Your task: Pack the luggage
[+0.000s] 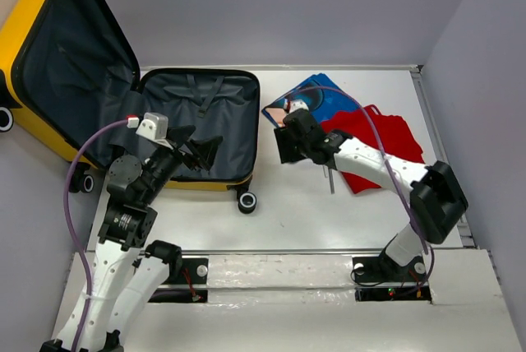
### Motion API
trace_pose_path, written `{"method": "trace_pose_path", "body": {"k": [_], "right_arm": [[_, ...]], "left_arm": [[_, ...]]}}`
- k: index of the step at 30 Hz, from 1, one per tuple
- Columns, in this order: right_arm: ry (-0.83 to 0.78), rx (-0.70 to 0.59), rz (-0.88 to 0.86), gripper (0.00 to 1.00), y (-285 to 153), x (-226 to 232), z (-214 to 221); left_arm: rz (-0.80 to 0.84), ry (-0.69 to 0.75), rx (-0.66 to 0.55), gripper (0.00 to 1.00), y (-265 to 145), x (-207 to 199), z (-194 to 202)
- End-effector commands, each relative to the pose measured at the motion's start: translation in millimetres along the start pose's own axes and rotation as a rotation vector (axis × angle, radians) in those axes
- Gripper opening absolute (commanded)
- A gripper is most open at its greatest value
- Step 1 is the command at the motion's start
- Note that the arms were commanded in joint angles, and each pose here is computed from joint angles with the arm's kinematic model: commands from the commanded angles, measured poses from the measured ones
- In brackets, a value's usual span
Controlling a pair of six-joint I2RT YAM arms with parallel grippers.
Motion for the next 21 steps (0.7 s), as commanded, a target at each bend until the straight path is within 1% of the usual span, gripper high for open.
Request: {"method": "trace_pose_path", "body": {"k": [1, 2, 3, 4, 5, 6, 7, 8, 9, 10, 11, 12, 13, 14, 15, 16, 17, 18, 19, 21], "right_arm": [[-0.021, -0.302, -0.135, 0.38, -64, 34, -99], [-0.031, -0.360, -0.182, 0.38, -77, 47, -123], [-0.048, -0.355, -0.199, 0.38, -67, 59, -128], [-0.057, -0.367, -0.232, 0.38, -66, 70, -137], [-0.048, -0.425, -0.257, 0.38, -76, 76, -164], [-0.070, -0.437, -0.289, 0.38, -74, 89, -172], [-0.085, -0.444, -0.318, 0.39, -71, 103, -178], [-0.108, -0.403, -0.337, 0.39, -45, 117, -175], [-0.125, -0.410, -0.363, 0.39, -41, 131, -180], [-0.120, -0.455, -0.390, 0.39, -49, 142, -199], [-0.132, -0.412, -0.407, 0.39, -23, 154, -192], [-0.120, -0.448, -0.428, 0.39, -29, 160, -210], [-0.118, -0.450, -0.435, 0.39, -24, 165, -214], [-0.133, -0.417, -0.441, 0.41, -3, 178, -204], [-0.126, -0.449, -0.450, 0.42, -6, 181, -217], [-0.129, -0.449, -0.469, 0.44, -4, 191, -216], [-0.132, -0.424, -0.475, 0.54, 14, 198, -209], [-0.125, -0.419, -0.481, 0.63, 18, 201, -210], [-0.117, -0.422, -0.506, 0.79, 21, 207, -212], [-0.111, -0.423, -0.525, 0.88, 17, 209, -216]], "left_arm": [[-0.035, -0.008, -0.096, 0.99, -4, 2, -17], [-0.057, -0.010, -0.109, 0.99, -7, 4, -19], [-0.117, -0.014, -0.140, 0.99, -9, 12, -23], [-0.151, -0.019, -0.154, 0.99, -11, 16, -25], [-0.198, -0.024, -0.165, 0.99, -13, 22, -27], [-0.265, -0.030, -0.209, 0.99, -16, 30, -33], [-0.321, -0.039, -0.216, 0.99, -19, 38, -33], [-0.352, -0.050, -0.230, 0.99, -22, 41, -35], [-0.373, -0.054, -0.244, 0.99, -24, 43, -37], [-0.407, -0.059, -0.267, 0.99, -27, 47, -40], [-0.421, -0.063, -0.280, 0.99, -30, 47, -43], [-0.443, -0.065, -0.294, 0.99, -33, 49, -44], [-0.451, -0.066, -0.298, 0.99, -33, 50, -45], [-0.458, -0.068, -0.303, 0.99, -35, 51, -46], [-0.464, -0.068, -0.307, 0.99, -35, 51, -46], [-0.465, -0.069, -0.308, 0.99, -35, 51, -46], [-0.465, -0.069, -0.308, 0.99, -35, 51, -47], [-0.462, -0.069, -0.304, 0.99, -35, 51, -46], [-0.462, -0.069, -0.304, 0.99, -34, 51, -46], [-0.462, -0.068, -0.300, 0.99, -34, 52, -45]]}}
Point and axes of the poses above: each gripper's point midway between its finger pads, its own y axis out along the fingers, its own x axis along the line the jaws close on, z = x × y, the point moved 4 cm from there along -y, back along the fingers, and after that the axes turned 11 degrees about -y, right-handed, at the moved point
